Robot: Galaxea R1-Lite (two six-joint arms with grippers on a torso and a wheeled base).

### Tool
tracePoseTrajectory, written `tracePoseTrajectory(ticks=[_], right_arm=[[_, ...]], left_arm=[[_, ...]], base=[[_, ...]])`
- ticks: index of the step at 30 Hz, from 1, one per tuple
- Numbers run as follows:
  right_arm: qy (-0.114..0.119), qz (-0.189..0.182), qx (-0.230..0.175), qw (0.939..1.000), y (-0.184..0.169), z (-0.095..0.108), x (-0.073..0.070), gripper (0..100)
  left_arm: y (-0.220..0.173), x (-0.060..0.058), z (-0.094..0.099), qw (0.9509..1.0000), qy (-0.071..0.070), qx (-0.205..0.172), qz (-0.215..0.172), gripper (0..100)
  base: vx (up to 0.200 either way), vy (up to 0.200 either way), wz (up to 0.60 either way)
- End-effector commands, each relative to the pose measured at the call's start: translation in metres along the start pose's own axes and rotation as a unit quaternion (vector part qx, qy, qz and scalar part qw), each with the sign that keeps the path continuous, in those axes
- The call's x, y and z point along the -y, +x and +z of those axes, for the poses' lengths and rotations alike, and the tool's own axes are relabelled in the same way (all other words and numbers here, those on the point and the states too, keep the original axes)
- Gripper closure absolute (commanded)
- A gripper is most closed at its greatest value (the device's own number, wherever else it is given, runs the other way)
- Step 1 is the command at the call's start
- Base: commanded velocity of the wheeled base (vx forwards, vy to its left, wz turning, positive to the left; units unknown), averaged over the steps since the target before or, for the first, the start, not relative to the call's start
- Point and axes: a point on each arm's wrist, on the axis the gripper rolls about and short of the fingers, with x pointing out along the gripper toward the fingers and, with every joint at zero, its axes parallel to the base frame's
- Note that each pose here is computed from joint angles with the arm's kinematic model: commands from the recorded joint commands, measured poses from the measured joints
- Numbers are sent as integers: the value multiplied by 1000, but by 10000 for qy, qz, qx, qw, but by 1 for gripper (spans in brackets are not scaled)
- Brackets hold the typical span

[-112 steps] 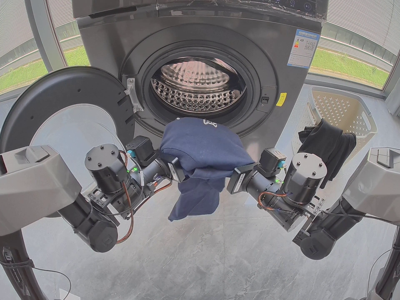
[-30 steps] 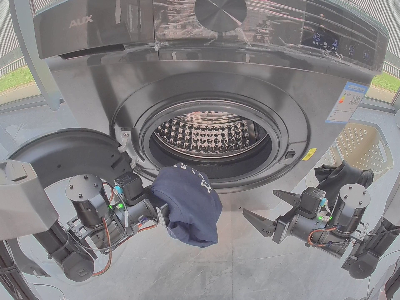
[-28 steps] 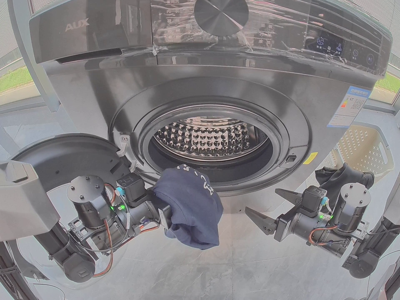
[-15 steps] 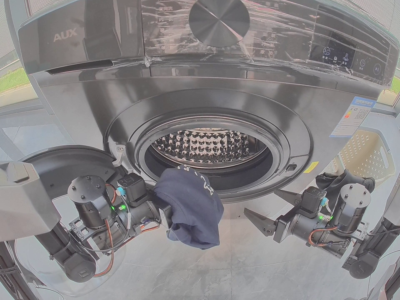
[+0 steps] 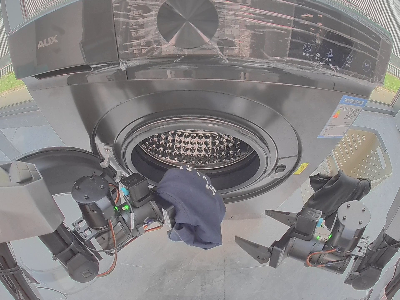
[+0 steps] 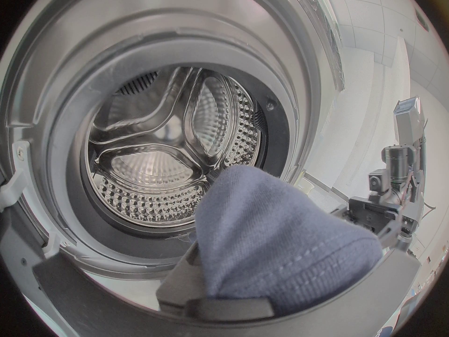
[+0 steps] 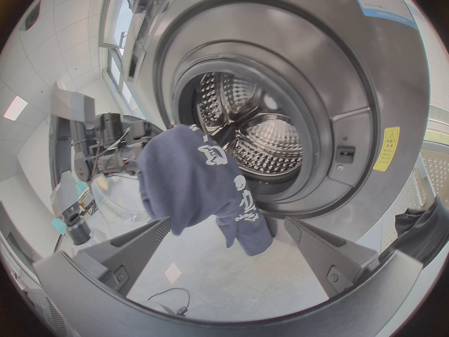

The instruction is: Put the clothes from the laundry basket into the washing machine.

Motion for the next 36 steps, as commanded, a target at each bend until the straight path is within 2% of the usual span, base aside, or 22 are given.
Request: tracePoseTrajectory(ticks=[1, 5, 9, 14, 18, 23, 27, 28, 29, 31, 34, 36], right_arm=[[-30, 195, -2, 9998, -6, 0, -9, 0], [-30, 196, 6, 9998, -6, 0, -10, 0], [-27, 216, -13, 9998, -7, 0, -10, 0], [-33, 223, 41, 9997, -10, 2, -11, 0], [-33, 223, 41, 9997, -10, 2, -11, 0], [-33, 222, 33, 9997, -9, 2, -11, 0], [-26, 219, 10, 9998, -9, 1, -11, 0], [-26, 219, 10, 9998, -9, 1, -11, 0], [-25, 211, 11, 9998, -9, 1, -10, 0], [-25, 210, 4, 9998, -9, 1, -10, 0], [-27, 225, -6, 9997, -9, 0, -10, 0], [-27, 217, -5, 9998, -9, 0, -10, 0]], left_arm=[[17, 11, -6, 9998, -59, 27, -167, 100], [39, 14, -9, 9996, -51, 162, -214, 100], [78, 9, -19, 9990, -35, 402, -168, 100], [107, -6, -25, 9994, -50, 336, -10, 100], [121, -8, -28, 9996, -62, 267, 2, 100], [142, -18, -36, 9998, -79, 144, 102, 100], [169, -38, -34, 9992, -75, 249, 295, 100], [169, -38, -34, 9992, -75, 249, 295, 100], [179, -50, -30, 9984, -67, 314, 467, 100], [189, -61, -24, 9967, -60, 414, 697, 100], [202, -72, -23, 9956, -60, 408, 843, 100], [206, -74, -23, 9955, -63, 386, 860, 100]], base=[[0, 0, 0], [0, 0, 0], [0, 0, 0], [0, 0, 0], [0, 0, 0], [0, 0, 0], [0, 0, 0], [0, 0, 0], [0, 0, 0], [0, 0, 0], [0, 0, 0], [0, 0, 0]])
